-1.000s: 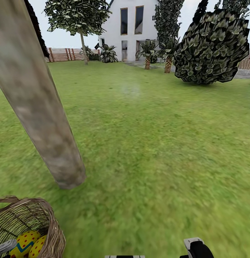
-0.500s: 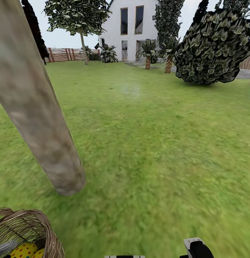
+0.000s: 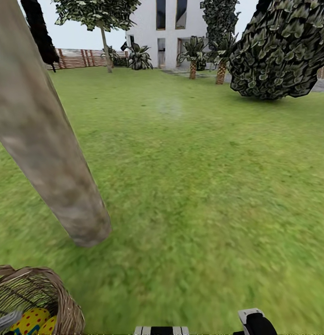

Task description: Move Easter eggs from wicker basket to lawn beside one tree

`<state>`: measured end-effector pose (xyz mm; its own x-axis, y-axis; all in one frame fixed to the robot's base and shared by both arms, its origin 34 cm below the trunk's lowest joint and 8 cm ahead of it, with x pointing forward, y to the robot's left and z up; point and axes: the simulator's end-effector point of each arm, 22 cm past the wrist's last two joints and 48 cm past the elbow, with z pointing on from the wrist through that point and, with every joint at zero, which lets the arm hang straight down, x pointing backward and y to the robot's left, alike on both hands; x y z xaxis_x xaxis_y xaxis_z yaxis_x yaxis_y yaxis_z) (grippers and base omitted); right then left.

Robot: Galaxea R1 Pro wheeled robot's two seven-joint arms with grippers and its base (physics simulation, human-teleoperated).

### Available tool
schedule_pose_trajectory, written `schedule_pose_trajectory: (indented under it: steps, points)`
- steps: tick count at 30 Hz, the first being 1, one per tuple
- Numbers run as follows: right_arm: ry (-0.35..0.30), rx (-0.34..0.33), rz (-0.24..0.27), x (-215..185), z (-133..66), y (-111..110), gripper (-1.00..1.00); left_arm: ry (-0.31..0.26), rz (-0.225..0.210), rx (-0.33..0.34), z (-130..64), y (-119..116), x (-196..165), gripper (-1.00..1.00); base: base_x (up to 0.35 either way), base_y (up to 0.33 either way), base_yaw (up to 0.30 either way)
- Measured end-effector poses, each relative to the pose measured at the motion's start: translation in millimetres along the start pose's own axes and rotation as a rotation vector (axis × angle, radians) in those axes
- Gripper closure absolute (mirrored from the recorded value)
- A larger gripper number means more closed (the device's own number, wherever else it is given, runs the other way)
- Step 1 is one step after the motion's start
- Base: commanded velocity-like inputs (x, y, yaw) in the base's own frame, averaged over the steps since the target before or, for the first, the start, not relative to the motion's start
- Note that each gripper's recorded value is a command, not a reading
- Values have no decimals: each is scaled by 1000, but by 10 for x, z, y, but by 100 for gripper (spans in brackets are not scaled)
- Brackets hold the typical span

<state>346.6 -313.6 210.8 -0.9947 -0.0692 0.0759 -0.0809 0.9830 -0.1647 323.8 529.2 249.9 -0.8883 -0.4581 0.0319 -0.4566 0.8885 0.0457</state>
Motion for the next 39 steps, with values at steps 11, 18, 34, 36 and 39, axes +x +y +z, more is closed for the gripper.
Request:
schedule_pose_trajectory:
  steps: [11, 18, 34, 36, 39]
  points:
    - [41, 0, -4, 109, 125, 7, -100, 42, 2, -17, 135, 23, 113, -100, 0, 0, 0]
    - [68, -1, -8, 184, 204, 19, -100, 69, 2, -29, 215, 44, 185, -100, 0, 0, 0]
    - [133, -8, -18, 377, 384, 73, -100, 134, 4, -47, 415, 44, 391, -100, 0, 0, 0]
    - [137, -9, -19, 391, 395, 77, -100, 138, 4, -47, 427, 42, 405, -100, 0, 0, 0]
    - [138, -9, -19, 393, 396, 78, -100, 139, 4, -47, 429, 39, 408, -100, 0, 0, 0]
